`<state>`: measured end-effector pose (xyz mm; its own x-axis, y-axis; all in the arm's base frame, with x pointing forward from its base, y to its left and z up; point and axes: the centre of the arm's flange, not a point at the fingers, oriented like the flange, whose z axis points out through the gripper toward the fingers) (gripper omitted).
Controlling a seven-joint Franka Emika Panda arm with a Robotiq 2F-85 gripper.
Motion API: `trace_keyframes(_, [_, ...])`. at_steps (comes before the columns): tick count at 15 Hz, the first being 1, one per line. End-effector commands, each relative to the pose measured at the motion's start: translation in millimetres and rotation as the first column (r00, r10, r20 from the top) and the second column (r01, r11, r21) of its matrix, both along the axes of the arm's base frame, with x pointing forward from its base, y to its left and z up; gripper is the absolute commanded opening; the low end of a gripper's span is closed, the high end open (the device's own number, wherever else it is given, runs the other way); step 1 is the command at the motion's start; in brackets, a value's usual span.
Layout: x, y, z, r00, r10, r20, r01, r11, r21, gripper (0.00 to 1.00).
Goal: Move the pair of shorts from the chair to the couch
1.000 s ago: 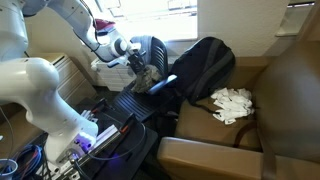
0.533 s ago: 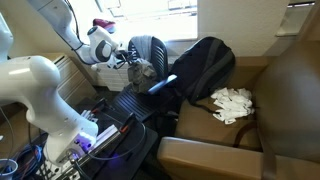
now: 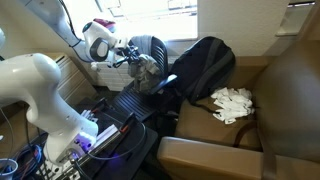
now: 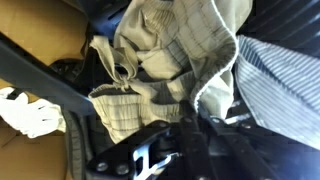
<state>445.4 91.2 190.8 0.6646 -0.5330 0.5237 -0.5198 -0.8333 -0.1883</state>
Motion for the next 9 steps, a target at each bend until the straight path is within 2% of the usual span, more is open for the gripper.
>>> trace_keyframes(1, [-52, -55, 52, 0.981, -0.180, 0.074, 0.174, 0.982, 0.076, 0.02])
trace_keyframes(4, [-74, -109, 75, 0.924, -0.372, 0.088, 0.358, 0.922, 0.144, 0.02])
trace_keyframes(6, [-87, -150, 80, 0.864, -0.496, 0.088, 0.476, 0.861, 0.181, 0.02])
trace_keyframes(8, [-92, -194, 76, 0.787, -0.602, 0.134, 0.573, 0.794, 0.205, 0.02])
trace_keyframes(9, [-43, -161, 77, 0.834, -0.543, 0.095, 0.524, 0.835, 0.170, 0.07])
